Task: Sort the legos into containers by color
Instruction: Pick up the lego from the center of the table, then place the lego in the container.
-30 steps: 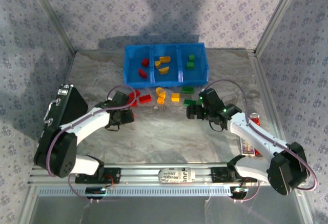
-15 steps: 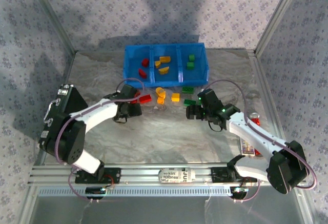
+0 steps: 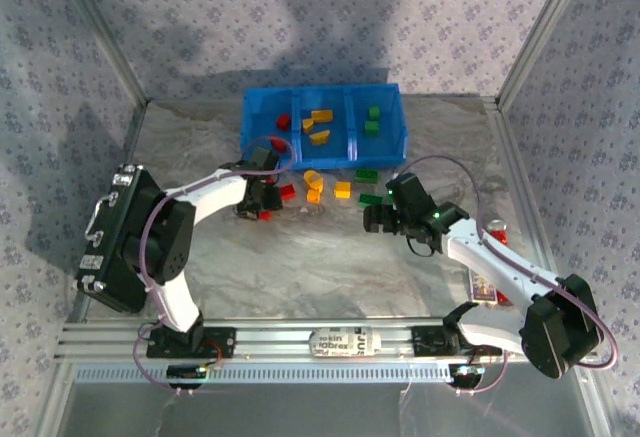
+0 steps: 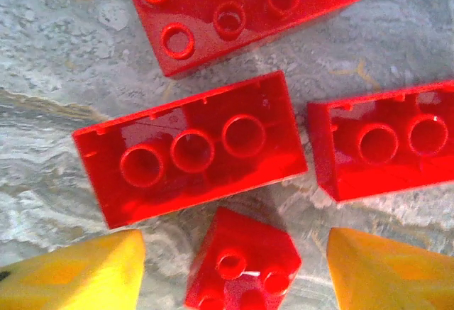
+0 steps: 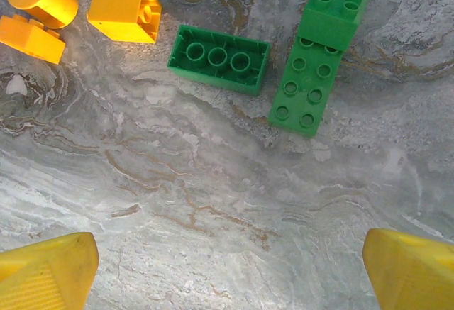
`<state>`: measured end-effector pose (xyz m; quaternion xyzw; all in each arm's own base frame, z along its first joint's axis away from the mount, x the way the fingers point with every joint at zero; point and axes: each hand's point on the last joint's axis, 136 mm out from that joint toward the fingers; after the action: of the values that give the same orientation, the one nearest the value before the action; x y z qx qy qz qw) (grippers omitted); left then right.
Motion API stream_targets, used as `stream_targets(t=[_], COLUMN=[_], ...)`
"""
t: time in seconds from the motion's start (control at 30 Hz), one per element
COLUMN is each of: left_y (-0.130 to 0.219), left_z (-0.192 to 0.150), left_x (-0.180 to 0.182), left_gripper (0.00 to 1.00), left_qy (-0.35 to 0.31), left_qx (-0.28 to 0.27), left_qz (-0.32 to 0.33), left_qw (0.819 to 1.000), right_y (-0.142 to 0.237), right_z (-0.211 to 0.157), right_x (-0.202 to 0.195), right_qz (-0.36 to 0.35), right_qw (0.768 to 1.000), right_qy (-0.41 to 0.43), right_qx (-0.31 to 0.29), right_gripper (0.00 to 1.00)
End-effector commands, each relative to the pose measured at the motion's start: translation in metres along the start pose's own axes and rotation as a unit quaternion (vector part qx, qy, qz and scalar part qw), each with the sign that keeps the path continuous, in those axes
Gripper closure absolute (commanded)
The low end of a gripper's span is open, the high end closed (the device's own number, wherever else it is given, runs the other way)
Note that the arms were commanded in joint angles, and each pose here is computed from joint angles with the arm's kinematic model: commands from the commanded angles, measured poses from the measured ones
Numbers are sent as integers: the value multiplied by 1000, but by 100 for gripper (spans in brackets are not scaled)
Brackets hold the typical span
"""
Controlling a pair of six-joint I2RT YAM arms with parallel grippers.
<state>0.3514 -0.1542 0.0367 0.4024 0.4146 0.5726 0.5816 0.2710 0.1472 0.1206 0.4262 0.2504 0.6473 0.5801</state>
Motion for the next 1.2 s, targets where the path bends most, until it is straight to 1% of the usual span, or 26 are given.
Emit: stream_targets(t=[0.0, 0.13, 0.2, 0.27, 0.33, 0.37, 0.4, 0.57, 0.7, 0.77, 0.83, 0.93, 1.0, 1.03, 1.07, 1.1, 1.13, 1.17], left_y=[-1, -7, -11, -15, -17, -14, -10, 25, 71, 95, 112, 122, 116, 114, 113, 116, 116, 125], left_z=[-1, -8, -12, -14, -16, -16, -14, -1, 28, 52, 77, 119, 148, 159, 167, 172, 172, 174], left_x=[-8, -10, -10, -9, -9, -9, -10, -12, -21, -28, -32, -36, -40, -38, -34, -33, -34, -38], left_gripper=[37, 38, 41, 48, 62, 65, 67, 71, 71, 71, 70, 68, 68, 55, 21, 15, 12, 9], left_qy=[-9, -11, -14, -16, -19, -20, -24, -34, -35, -36, -40, -44, -43, -39, -35, -36, -43, -47], left_qx=[15, 25, 31, 35, 41, 41, 35, -5, -70, -113, -149, -171, -173, -165, -154, -150, -145, -161], left_qz=[-8, -7, -5, -3, -1, 0, 2, 6, -14, -26, -27, -30, -38, -31, -15, -4, 4, 2], left_qw=[1000, 1000, 999, 999, 999, 999, 999, 999, 997, 993, 988, 984, 983, 985, 987, 988, 988, 986], right_y=[3, 2, 1, 1, 1, 2, 3, 7, 7, 7, 7, 9, 12, 14, 18, 21, 24, 26], right_z=[7, 5, 5, 5, 6, 6, 7, 9, 9, 10, 11, 12, 13, 15, 17, 18, 19, 19], right_x=[-3, -5, -5, -5, -5, -5, -5, -6, -5, -4, -2, 0, 2, 3, 5, 5, 5, 4], right_qz=[-8, -8, -7, -7, -7, -7, -7, -6, -4, -3, 0, 3, 6, 6, 8, 8, 8, 7], right_qw=[1000, 1000, 1000, 1000, 1000, 1000, 1000, 1000, 1000, 1000, 1000, 1000, 1000, 1000, 1000, 1000, 1000, 999], right_qy=[-11, -15, -16, -17, -18, -18, -18, -20, -23, -23, -22, -22, -20, -19, -18, -17, -16, -16], right_qx=[-10, -9, -9, -8, -9, -9, -9, -14, -14, -15, -14, -13, -13, -15, -18, -20, -24, -27], right_gripper=[2, 2, 2, 2, 2, 2, 3, 3, 3, 3, 3, 3, 3, 3, 3, 3, 3, 3])
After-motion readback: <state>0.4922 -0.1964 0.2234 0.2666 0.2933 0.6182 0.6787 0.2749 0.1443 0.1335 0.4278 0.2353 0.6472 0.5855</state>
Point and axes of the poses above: each hand's point on the last joint's axis, 136 mm out from that joint toward the fingers, its own y axis back along the fingers, its own x axis along the line the jaws close on, z = x × y, and after that the axes turned 9 degrees about -y, right-handed
